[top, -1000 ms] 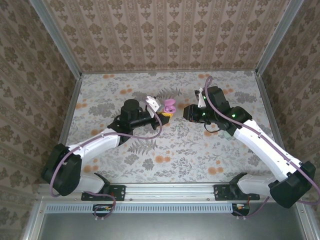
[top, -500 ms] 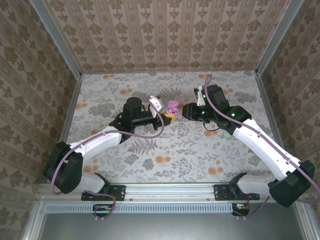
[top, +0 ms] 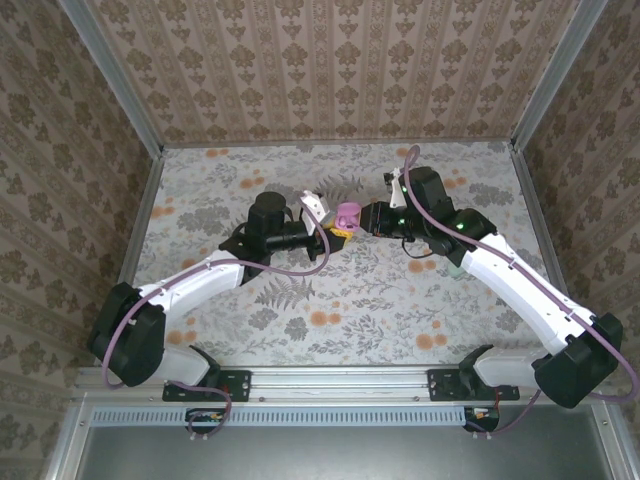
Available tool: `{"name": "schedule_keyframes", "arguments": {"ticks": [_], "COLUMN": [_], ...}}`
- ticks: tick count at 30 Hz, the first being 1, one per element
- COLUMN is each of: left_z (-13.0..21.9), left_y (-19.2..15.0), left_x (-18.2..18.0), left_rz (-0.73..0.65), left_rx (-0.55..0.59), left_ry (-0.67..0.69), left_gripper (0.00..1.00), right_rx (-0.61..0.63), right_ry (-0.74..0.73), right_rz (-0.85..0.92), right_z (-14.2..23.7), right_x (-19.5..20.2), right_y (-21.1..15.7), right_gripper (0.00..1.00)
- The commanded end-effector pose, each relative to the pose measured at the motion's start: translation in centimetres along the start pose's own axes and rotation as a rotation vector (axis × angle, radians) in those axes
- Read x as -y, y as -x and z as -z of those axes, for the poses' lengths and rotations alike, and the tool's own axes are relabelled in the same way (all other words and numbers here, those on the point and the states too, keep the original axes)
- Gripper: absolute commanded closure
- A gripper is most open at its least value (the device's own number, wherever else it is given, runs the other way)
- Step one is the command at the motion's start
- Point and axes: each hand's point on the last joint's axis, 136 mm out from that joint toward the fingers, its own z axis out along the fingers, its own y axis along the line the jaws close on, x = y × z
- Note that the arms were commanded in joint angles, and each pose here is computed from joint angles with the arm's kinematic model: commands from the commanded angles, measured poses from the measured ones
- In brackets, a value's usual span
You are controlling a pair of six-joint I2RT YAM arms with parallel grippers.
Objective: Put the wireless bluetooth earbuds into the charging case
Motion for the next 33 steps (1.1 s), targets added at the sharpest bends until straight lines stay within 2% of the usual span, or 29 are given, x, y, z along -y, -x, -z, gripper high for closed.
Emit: {"name": "schedule_keyframes", "arguments": {"ticks": [1,33], "left_z": [-0.3,-0.1], "left_y": [1.0,1.8], "left_x": [0.6,0.5], "left_rz": [-0.035,-0.029], "left_rx": [0.013,0.042], "left_ry": [-0.034,-0.028], "left_gripper": [0.72,0.73], "right_rx": [0.030,-0.028], "right_ry": [0.045,-0.014], "right_rz": [0.025,0.102], "right_z": [0.5,-1.7], "right_x": [-1.5,-1.3], "right_y": [1.3,-0.2], "right_gripper": [0.76,0.75]}}
